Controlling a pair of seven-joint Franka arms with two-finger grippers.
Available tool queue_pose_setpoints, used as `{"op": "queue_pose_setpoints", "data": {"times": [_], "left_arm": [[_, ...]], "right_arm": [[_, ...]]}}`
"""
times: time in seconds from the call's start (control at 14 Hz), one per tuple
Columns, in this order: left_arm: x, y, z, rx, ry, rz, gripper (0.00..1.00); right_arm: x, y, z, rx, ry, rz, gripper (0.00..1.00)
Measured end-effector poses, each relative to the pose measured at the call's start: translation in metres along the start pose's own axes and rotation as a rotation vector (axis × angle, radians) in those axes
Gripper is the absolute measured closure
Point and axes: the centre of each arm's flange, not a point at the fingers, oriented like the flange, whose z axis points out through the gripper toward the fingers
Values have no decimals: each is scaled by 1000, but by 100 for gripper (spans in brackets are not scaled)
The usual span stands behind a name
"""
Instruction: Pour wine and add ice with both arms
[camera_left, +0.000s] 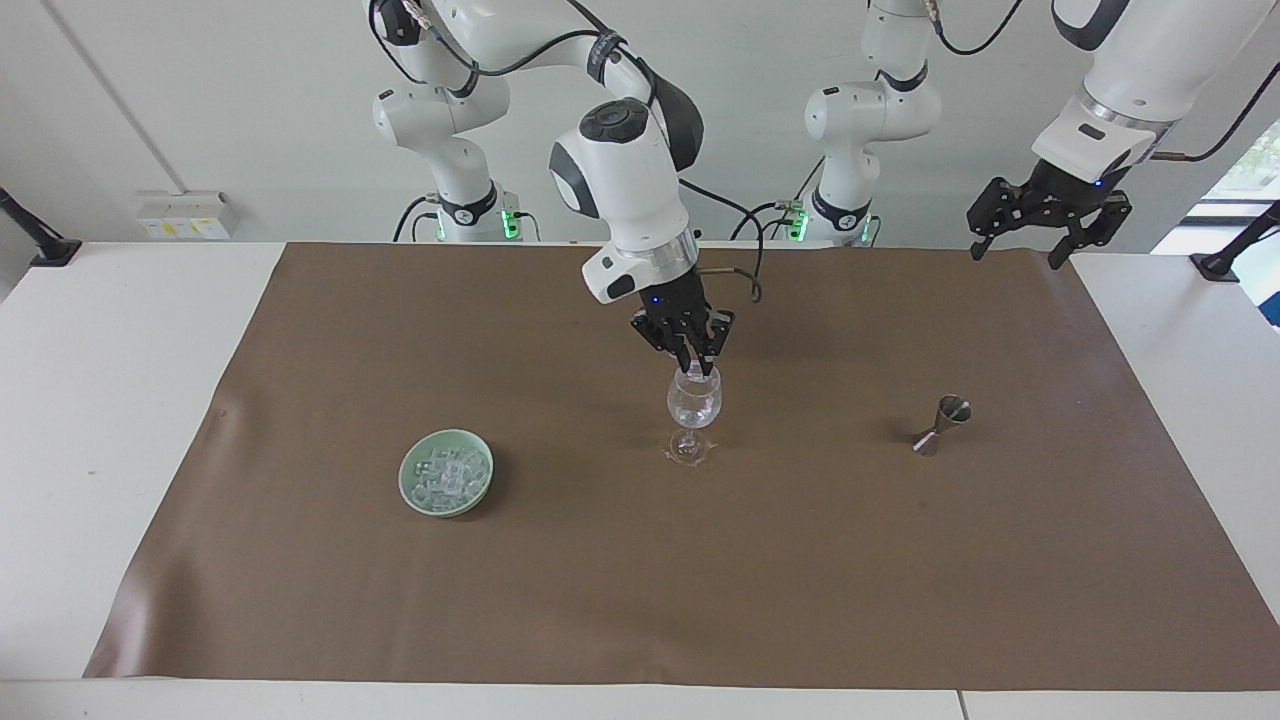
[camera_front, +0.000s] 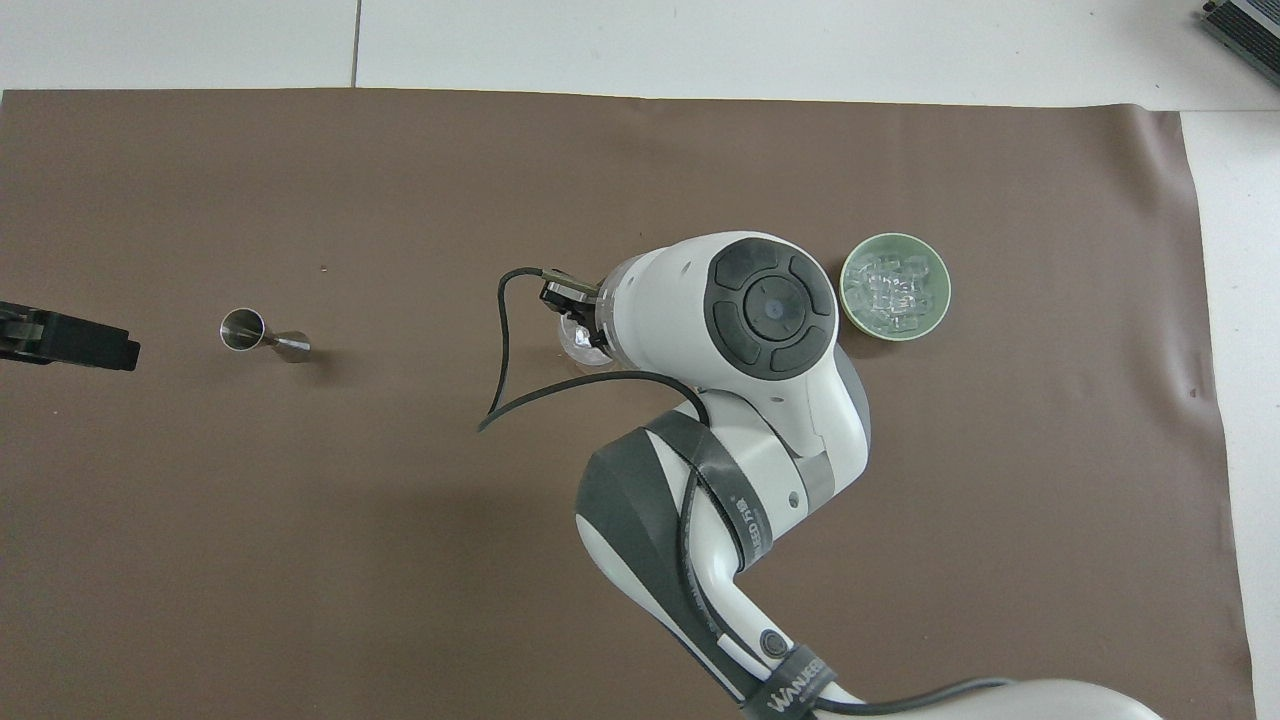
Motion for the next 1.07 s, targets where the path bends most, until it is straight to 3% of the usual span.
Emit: {"op": "queue_pose_setpoints", "data": {"times": [0.5,0.86,1.07], "left_arm": [[-1,0,1,2,-9,2,0],[-3,1,-4,5,1,2,0],[-4,1,-5,5,2,1,0]], "right_arm": [[2,4,-1,-33,-12,-4,60],[49,71,-87,-198,-119,-154,53],[84,140,-142,-245,-169,-208,23]]}}
